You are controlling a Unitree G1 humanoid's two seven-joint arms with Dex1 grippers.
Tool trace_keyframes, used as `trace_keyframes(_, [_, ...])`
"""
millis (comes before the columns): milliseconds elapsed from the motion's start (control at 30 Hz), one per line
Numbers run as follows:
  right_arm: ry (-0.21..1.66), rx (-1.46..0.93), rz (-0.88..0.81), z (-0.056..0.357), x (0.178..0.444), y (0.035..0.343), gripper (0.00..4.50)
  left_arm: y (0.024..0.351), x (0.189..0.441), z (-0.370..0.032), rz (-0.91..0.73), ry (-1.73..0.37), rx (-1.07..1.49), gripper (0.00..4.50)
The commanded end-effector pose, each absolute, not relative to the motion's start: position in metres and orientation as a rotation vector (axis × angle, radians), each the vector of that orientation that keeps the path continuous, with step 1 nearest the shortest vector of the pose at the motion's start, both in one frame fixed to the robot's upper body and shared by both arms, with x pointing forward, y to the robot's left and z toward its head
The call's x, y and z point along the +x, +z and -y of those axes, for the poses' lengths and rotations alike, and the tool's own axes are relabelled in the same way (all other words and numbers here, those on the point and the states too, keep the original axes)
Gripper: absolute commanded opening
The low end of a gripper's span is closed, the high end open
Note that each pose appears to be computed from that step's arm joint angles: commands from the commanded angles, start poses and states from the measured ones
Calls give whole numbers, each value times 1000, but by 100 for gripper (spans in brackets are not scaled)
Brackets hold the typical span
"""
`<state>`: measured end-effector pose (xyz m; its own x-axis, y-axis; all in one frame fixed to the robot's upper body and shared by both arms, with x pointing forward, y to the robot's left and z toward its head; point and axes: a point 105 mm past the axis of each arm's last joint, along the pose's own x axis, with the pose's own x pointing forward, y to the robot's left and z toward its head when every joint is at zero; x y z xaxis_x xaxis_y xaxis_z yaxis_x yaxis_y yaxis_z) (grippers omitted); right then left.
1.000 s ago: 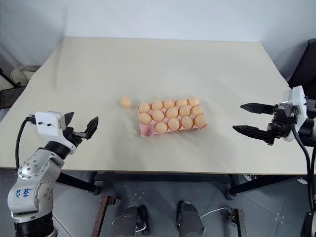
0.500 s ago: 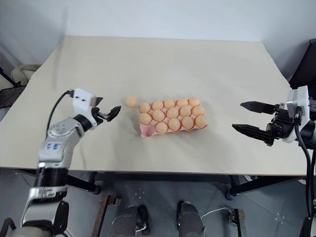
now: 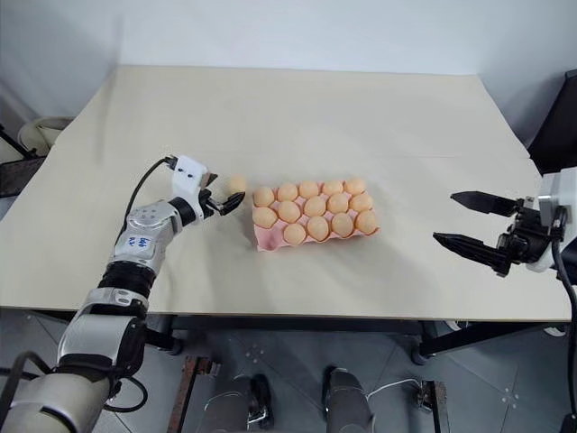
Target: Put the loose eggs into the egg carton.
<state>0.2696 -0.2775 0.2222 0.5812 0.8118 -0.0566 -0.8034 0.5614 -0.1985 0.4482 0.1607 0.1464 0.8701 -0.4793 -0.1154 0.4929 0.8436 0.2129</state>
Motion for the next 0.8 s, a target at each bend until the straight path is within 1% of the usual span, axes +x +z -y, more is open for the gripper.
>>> trace_keyframes(33, [924, -260, 89, 281, 262, 240, 450, 162, 455, -152, -8, -527, 268, 444])
trace_keyframes(433, [901, -257, 66, 280, 260, 234, 450, 154, 464, -146, -74, -505, 242, 444])
trace_keyframes(467, [901, -257, 65, 280, 261, 234, 450, 153, 464, -147, -73, -497, 237, 404])
trace_keyframes(500, [901, -257, 64, 280, 261, 233, 450, 154, 464, -146, -64, -501, 238, 386])
trace_keyframes(667, [900, -261, 58, 280, 263, 233, 450, 154, 464, -145, -60, -501, 230, 233])
trace_keyframes(700, [900, -262, 57, 280, 264, 233, 450, 155, 464, -146, -54, -496, 235, 210])
trace_keyframes(733, [900, -263, 56, 280, 264, 233, 450, 157, 464, -147, -43, -495, 242, 193])
trace_keyframes(800, [901, -264, 56, 280, 265, 233, 450, 161, 464, -151, -26, -487, 246, 193])
